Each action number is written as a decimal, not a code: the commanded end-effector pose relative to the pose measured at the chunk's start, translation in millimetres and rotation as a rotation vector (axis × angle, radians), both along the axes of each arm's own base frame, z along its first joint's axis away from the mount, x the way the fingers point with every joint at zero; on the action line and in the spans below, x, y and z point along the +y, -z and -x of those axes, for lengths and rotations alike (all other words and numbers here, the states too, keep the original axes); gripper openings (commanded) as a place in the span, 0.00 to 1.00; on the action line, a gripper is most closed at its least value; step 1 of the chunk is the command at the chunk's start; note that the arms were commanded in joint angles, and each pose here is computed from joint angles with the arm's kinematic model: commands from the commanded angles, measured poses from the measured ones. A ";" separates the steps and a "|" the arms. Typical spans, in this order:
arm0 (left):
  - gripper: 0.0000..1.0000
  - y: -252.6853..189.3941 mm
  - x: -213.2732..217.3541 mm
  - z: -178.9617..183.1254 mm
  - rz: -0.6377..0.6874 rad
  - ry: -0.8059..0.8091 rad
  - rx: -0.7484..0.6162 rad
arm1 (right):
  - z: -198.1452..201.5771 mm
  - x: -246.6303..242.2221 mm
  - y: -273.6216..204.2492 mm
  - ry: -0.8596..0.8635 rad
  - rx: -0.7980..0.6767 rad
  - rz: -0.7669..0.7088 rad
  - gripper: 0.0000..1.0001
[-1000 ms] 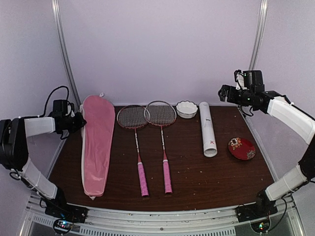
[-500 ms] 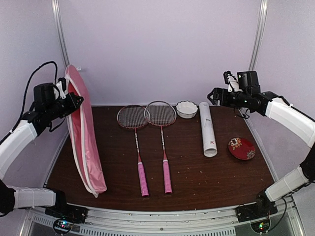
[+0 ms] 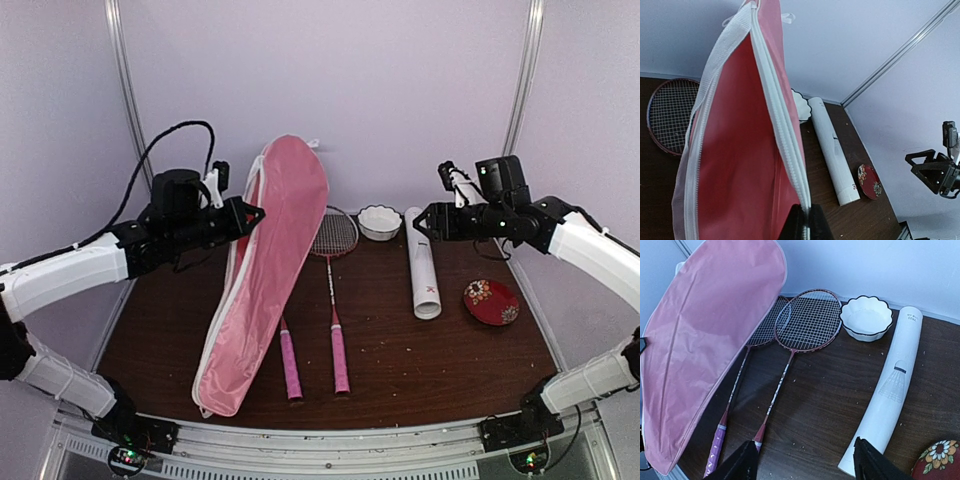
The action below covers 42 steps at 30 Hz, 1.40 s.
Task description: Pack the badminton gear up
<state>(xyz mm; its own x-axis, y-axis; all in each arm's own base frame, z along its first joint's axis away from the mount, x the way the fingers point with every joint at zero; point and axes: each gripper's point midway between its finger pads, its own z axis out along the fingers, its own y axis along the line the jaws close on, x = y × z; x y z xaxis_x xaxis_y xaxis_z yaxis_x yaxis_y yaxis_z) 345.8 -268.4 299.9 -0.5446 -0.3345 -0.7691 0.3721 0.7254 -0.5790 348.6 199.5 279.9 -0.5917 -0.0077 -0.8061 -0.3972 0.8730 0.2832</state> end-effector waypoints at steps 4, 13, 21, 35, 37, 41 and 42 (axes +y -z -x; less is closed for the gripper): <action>0.00 -35.1 -83.2 -4.4 0.199 0.025 -0.044 | 38.6 10.1 14.5 -0.059 0.053 -0.043 0.58; 0.00 10.0 -145.6 -14.4 0.204 -0.026 0.130 | 60.0 39.1 42.6 -0.124 0.105 -0.042 0.51; 0.00 30.9 -166.8 -19.4 0.346 -0.043 0.227 | 56.0 57.7 47.6 -0.175 0.083 -0.004 0.52; 0.06 62.0 -197.5 -21.2 0.478 -0.033 0.282 | 43.8 95.7 70.1 -0.321 0.122 0.094 0.57; 0.06 61.7 -197.3 -21.9 0.480 -0.036 0.275 | 42.7 98.2 74.2 -0.330 0.133 0.107 0.57; 0.09 58.8 -199.9 -20.3 0.491 -0.014 0.258 | 41.5 104.6 77.7 -0.367 0.135 0.122 0.57; 0.09 58.4 -200.7 -19.8 0.496 -0.007 0.253 | 42.2 107.1 79.7 -0.385 0.143 0.127 0.56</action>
